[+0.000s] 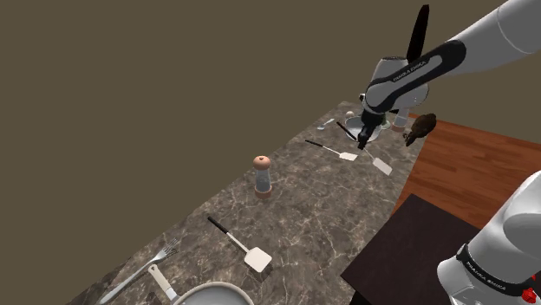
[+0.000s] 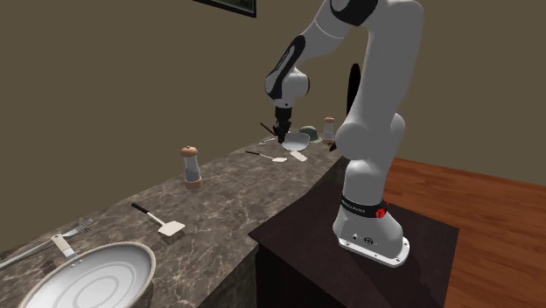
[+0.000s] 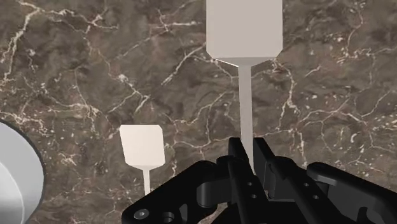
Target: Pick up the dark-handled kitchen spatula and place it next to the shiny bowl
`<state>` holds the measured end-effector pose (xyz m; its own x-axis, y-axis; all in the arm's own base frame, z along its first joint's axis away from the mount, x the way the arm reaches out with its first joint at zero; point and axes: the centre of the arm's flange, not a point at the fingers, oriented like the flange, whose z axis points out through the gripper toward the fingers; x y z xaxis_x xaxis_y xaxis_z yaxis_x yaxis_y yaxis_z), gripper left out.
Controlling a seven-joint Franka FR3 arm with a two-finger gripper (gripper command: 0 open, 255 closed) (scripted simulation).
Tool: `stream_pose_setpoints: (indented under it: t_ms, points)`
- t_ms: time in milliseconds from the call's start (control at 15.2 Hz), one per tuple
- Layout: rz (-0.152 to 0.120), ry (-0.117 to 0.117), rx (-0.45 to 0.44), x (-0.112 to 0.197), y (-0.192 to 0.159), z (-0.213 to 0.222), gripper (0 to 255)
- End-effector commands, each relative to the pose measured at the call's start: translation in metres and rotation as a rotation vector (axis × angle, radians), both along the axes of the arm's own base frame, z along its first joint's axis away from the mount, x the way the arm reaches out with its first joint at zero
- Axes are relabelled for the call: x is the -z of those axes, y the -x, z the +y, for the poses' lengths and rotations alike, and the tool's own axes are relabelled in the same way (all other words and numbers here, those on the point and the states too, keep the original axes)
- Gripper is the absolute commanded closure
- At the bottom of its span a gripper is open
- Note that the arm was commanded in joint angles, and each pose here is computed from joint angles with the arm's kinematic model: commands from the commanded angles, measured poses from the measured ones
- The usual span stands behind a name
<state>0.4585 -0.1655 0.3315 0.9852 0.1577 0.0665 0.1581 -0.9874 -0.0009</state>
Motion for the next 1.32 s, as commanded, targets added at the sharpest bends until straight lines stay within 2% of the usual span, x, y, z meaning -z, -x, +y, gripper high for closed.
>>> stream_pose_setpoints:
  t_ms: [0,462,1254]
  points:
    - [0.0,0.0,-0.002,0.002,-0.007,-0.027,255]
    - [0.0,0.0,-0.002,0.002,-0.033,-0.115,255]
    - [0.0,0.0,-0.002,0.065,-0.033,-0.115,255]
